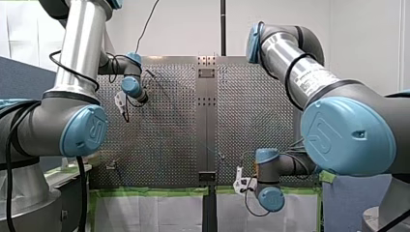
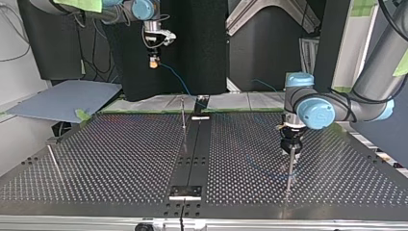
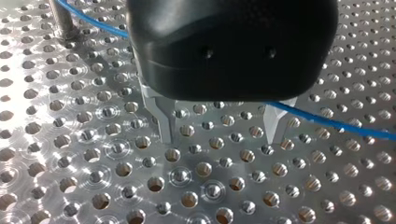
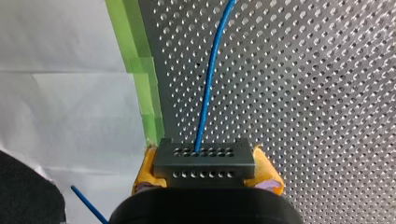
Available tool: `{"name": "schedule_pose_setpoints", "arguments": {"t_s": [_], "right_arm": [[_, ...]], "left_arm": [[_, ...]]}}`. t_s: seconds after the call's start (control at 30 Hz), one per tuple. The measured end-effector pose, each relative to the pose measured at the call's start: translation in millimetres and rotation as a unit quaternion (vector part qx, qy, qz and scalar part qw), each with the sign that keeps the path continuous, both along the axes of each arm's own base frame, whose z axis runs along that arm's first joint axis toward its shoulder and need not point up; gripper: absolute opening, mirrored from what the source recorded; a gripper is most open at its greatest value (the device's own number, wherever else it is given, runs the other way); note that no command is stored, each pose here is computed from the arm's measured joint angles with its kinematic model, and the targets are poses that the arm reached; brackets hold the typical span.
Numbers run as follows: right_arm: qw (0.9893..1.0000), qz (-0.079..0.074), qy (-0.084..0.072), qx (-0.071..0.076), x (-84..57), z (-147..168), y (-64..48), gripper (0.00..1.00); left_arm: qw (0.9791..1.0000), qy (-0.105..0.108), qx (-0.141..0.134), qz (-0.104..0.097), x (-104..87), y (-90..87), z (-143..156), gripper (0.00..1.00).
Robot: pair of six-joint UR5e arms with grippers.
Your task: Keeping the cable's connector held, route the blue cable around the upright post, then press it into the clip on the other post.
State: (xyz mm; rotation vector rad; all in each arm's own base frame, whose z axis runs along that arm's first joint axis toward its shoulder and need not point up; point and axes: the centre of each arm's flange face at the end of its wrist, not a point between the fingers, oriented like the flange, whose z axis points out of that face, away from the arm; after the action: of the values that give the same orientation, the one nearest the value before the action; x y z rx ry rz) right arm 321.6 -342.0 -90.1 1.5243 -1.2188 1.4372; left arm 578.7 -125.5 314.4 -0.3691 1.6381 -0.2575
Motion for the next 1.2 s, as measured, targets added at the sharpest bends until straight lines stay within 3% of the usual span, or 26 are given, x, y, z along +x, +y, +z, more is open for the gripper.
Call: {"name": "schedule_pose_setpoints", "arguments": {"t_s": [0.23, 0.43, 0.63, 0.9, 1.2], "right_arm": [[0.9999, 0.007, 0.011, -0.006, -14.9, 0, -14.0, 0.00], [0.9992, 0.037, 0.012, -0.008, -10.4, 0, -13.5, 0.00], [0.9978, 0.065, 0.010, -0.008, -4.5, 0, -10.2, 0.00], [0.9972, 0.073, 0.012, -0.011, -1.1, 1, -8.2, 0.00], [0.9968, 0.077, 0.015, -0.014, 1.7, 1, -6.1, 0.00]], "left_arm": [[0.9995, 0.011, -0.021, 0.020, -4.2, -0.3, -2, 1.00], [0.9980, 0.031, -0.044, 0.033, -10.0, 0.3, -5, 1.00], [0.9954, 0.048, -0.073, 0.038, -14.1, 1.7, -8, 1.00], [0.9917, 0.054, -0.114, 0.022, -14.9, -0.1, -10, 1.00], [0.9849, 0.056, -0.163, 0.007, -22.8, 1.5, -31, 1.00]]}}
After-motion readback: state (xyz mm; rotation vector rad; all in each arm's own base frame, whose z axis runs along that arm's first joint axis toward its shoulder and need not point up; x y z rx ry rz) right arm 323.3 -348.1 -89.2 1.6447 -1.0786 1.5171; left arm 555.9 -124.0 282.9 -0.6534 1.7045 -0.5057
